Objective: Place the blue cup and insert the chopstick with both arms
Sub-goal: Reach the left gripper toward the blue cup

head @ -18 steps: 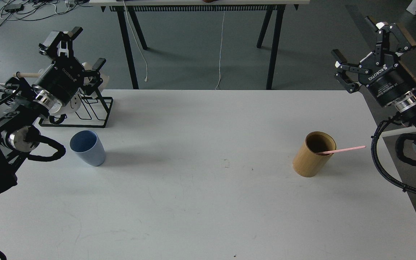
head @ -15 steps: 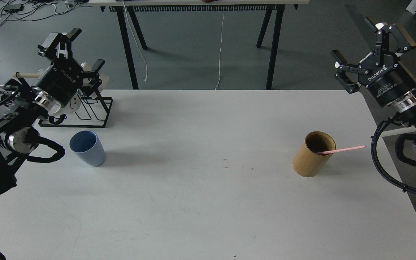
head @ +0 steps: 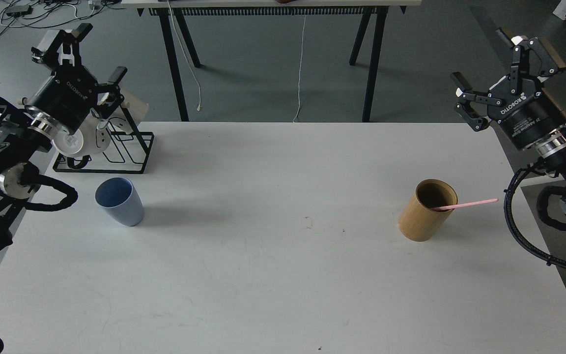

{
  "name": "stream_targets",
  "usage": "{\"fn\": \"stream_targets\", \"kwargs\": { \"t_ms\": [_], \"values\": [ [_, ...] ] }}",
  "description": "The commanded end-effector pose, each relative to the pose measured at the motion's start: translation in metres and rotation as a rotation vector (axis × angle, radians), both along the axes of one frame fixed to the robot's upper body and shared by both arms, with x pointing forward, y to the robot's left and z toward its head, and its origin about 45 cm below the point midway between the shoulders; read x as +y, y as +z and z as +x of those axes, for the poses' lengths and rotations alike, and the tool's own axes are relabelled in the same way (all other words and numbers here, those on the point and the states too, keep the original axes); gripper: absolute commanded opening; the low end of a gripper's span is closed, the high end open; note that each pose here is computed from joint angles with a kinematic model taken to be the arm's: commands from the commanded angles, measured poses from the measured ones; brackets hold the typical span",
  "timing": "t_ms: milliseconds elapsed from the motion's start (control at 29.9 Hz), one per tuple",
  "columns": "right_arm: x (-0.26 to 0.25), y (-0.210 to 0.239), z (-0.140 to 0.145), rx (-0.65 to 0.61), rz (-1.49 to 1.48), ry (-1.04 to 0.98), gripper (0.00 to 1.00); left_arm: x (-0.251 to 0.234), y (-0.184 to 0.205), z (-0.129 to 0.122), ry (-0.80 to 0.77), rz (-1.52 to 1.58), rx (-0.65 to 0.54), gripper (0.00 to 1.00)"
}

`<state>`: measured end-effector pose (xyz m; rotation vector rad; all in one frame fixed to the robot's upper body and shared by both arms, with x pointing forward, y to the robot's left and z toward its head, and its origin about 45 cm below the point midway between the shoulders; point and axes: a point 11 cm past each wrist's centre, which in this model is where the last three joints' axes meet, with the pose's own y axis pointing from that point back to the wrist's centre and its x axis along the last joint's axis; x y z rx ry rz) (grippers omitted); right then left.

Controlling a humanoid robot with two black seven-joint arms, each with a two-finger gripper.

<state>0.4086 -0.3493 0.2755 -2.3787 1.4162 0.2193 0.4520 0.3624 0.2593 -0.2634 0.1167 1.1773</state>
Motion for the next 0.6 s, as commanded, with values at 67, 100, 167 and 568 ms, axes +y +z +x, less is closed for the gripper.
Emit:
{"fn": "stream_targets", "kwargs": {
  "t_ms": [67,100,167,568],
  "values": [
    [0.003,-0.002,0.000,0.000,0.018,0.001,0.96,-0.018,0.046,0.002,-0.084,-0.016,-0.097,1.00],
    [0.003,0.000,0.001,-0.005,0.021,-0.002,0.96,-0.012,0.056,-0.001,-0.088,0.011,-0.110,1.00],
    [-0.002,0.003,0.001,-0.014,0.025,-0.016,0.96,0.007,0.075,-0.008,-0.085,0.077,-0.133,1.00],
    [-0.014,-0.002,-0.003,-0.004,0.025,-0.046,0.96,0.063,0.040,-0.084,-0.446,1.164,0.055,1.00]
  ]
}}
